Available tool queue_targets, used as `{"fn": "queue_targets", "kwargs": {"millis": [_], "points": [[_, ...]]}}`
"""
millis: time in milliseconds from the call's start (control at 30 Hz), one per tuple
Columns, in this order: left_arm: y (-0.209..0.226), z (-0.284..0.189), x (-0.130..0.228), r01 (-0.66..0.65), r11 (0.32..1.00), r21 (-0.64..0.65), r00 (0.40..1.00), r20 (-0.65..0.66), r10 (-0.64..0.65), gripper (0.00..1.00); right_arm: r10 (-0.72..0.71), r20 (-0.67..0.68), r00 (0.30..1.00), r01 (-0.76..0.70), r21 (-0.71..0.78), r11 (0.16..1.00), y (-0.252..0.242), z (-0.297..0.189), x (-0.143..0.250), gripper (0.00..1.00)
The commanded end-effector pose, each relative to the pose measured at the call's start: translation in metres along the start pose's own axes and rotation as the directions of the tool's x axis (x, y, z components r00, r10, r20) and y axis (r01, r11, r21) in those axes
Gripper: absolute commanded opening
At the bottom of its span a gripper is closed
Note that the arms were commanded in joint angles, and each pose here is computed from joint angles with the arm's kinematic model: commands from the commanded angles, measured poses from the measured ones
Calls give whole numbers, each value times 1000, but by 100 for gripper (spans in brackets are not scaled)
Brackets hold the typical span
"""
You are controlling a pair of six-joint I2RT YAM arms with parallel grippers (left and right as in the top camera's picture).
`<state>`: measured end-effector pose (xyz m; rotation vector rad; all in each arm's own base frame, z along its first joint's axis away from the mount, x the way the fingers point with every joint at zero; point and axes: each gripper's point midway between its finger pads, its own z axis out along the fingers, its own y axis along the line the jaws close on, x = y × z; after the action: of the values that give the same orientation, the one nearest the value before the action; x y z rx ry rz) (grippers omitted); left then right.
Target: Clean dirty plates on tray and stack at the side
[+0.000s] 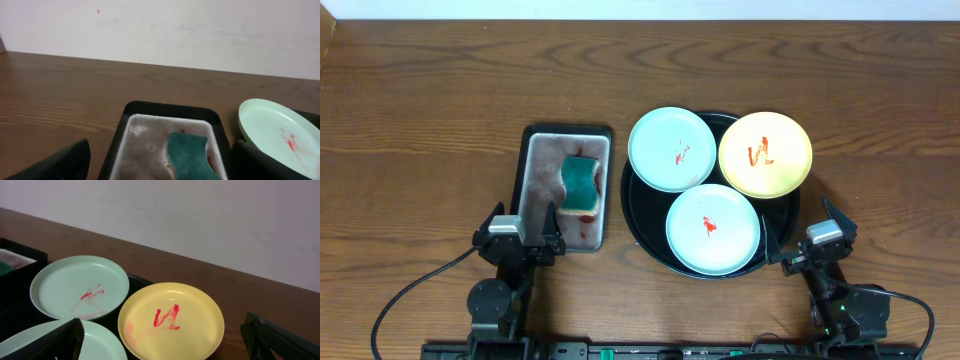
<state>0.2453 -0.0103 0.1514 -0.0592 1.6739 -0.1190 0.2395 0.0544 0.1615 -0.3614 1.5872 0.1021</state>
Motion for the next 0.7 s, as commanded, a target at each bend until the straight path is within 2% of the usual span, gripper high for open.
{"fn": "queue_targets", "kwargs": {"millis": [0, 200, 333, 533, 667], "points": [[8, 0, 15, -21, 999, -37, 998, -52, 19, 90, -11, 0, 1000, 11, -4, 1000, 1, 0, 0, 99], [3, 0, 15, 26, 1000, -16, 998, -60, -27, 90, -4, 19, 1000, 5, -37, 999, 7, 0, -4, 99], [11, -5, 18, 39, 997, -69, 990, -134, -48, 90, 94, 20, 995, -94, 5, 996, -1, 0, -5, 99], [11, -15, 7, 25, 995, -100, 956, -289, -53, 90, 176, -36, 984, -176, 21, 984, -4, -2, -8, 99], [9, -19, -4, 26, 991, -134, 883, -461, -85, 90, 216, -158, 964, -215, 25, 976, -6, -2, -18, 99]]}}
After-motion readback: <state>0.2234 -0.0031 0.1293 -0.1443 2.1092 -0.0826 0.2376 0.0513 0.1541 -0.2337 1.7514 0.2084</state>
